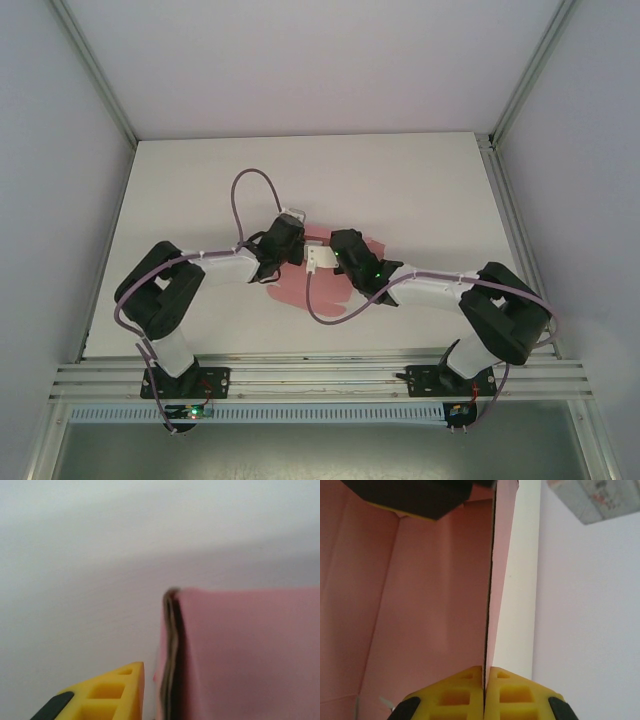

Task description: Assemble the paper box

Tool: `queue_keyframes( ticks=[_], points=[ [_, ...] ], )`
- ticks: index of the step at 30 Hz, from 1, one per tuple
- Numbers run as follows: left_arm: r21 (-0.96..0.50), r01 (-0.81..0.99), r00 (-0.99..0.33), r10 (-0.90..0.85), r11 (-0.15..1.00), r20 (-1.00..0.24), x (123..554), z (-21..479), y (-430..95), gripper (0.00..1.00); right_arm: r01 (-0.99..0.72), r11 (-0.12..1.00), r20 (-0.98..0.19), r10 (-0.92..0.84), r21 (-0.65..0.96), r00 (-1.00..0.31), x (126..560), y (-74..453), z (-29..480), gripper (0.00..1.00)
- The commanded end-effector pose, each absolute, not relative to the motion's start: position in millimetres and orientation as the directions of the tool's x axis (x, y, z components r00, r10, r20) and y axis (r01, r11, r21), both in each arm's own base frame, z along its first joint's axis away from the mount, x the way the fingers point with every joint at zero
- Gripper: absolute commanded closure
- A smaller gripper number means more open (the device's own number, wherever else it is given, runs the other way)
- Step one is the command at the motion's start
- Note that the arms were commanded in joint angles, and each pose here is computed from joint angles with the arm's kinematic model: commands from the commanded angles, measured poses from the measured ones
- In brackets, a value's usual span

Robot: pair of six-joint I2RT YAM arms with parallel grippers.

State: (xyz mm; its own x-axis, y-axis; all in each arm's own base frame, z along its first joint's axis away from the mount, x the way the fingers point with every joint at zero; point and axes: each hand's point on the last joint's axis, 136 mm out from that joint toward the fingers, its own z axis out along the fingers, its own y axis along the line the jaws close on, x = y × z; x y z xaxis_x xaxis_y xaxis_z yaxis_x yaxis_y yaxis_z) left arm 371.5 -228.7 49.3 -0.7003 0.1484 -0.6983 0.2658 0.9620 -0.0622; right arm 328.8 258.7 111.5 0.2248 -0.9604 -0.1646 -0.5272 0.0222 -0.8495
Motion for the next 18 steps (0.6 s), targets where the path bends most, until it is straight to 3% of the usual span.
queue_keyframes(
  ticks=[1, 5, 11, 18],
  points=[
    [0.161, -0.033, -0.732, 0.086, 0.986, -0.676, 378, 29, -158, 0.79, -0.629, -0.103, -0.078, -0.964, -0.770, 0.253, 301, 247, 77, 1.00],
    [0.189, -0.098, -0.730, 0.058, 0.977, -0.681, 376, 29, -156, 0.79, -0.632, -0.109, -0.069, -0.966, -0.767, 0.251, 298, 247, 75, 1.00],
    [0.272, -0.269, -0.712, -0.001, 0.924, -0.702, 369, 34, -128, 0.88, -0.646, -0.108, -0.062, -0.970, -0.756, 0.235, 297, 244, 71, 1.00],
    [0.141, -0.096, -0.722, 0.029, 0.985, -0.691, 374, 20, -166, 0.88, -0.651, -0.065, -0.095, -0.974, -0.756, 0.207, 302, 245, 74, 1.00]
  ],
)
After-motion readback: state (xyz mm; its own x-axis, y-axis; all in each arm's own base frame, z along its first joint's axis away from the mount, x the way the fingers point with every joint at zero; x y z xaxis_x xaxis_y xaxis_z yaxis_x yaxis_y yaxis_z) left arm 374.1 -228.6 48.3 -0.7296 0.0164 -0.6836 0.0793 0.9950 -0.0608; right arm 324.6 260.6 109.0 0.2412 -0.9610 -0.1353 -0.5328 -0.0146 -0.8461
